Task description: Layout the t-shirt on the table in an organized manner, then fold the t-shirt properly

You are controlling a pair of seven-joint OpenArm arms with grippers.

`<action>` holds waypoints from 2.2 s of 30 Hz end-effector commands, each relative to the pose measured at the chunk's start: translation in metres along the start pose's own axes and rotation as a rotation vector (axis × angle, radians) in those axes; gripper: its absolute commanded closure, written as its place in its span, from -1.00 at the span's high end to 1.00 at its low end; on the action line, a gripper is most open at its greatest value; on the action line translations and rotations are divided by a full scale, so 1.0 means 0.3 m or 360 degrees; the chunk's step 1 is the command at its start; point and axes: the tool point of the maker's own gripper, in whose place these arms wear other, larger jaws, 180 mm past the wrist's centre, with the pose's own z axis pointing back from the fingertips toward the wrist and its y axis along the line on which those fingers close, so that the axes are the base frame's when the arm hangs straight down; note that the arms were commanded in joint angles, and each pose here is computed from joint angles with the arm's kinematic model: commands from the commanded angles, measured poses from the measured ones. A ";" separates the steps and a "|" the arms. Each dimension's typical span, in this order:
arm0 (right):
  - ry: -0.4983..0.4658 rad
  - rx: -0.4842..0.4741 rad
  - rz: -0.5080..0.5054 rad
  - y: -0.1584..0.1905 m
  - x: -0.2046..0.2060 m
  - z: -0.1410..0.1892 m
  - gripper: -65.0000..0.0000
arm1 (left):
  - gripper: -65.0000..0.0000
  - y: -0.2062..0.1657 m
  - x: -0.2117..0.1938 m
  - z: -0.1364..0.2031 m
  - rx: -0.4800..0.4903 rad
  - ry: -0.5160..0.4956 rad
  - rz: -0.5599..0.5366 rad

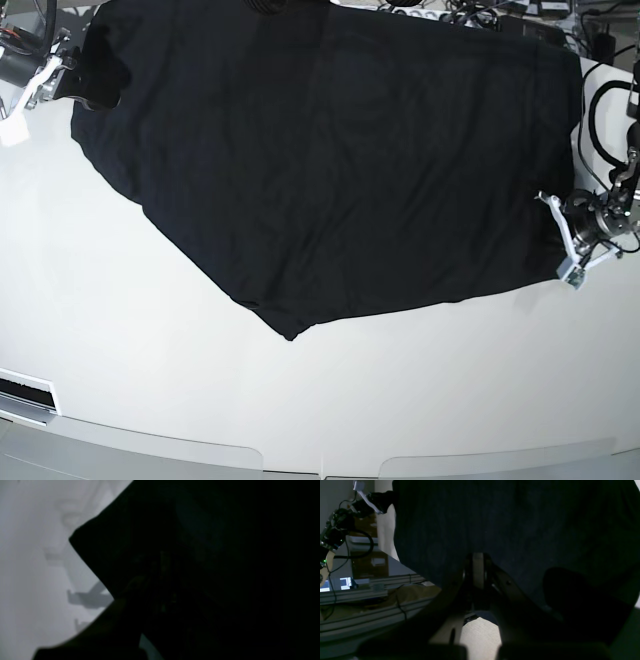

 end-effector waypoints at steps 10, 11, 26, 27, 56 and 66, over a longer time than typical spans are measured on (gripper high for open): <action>-0.0043 0.0010 0.0047 0.009 0.036 0.018 -1.00 | -1.00 0.191 0.113 0.061 0.0205 -0.0033 -0.0035; -0.0045 0.0011 0.0050 0.010 0.039 0.018 -1.00 | -1.00 0.208 0.131 0.069 0.0217 -0.0052 -0.0019; -0.0349 0.0122 0.0378 0.112 0.375 -0.029 -1.00 | -1.00 0.289 0.396 0.292 -0.0249 -0.0472 0.0727; -0.0372 0.0141 0.0414 0.128 0.410 -0.036 -1.00 | -1.00 0.288 0.407 0.307 -0.0290 -0.0501 0.0785; 0.0108 -0.0108 0.0385 -0.070 0.617 -0.558 0.08 | -1.00 0.199 0.364 0.305 -0.0500 -0.0387 0.0906; 0.0229 -0.0043 0.0192 -0.090 0.510 -0.616 0.07 | -1.00 0.199 0.363 0.305 -0.0500 -0.0387 0.0906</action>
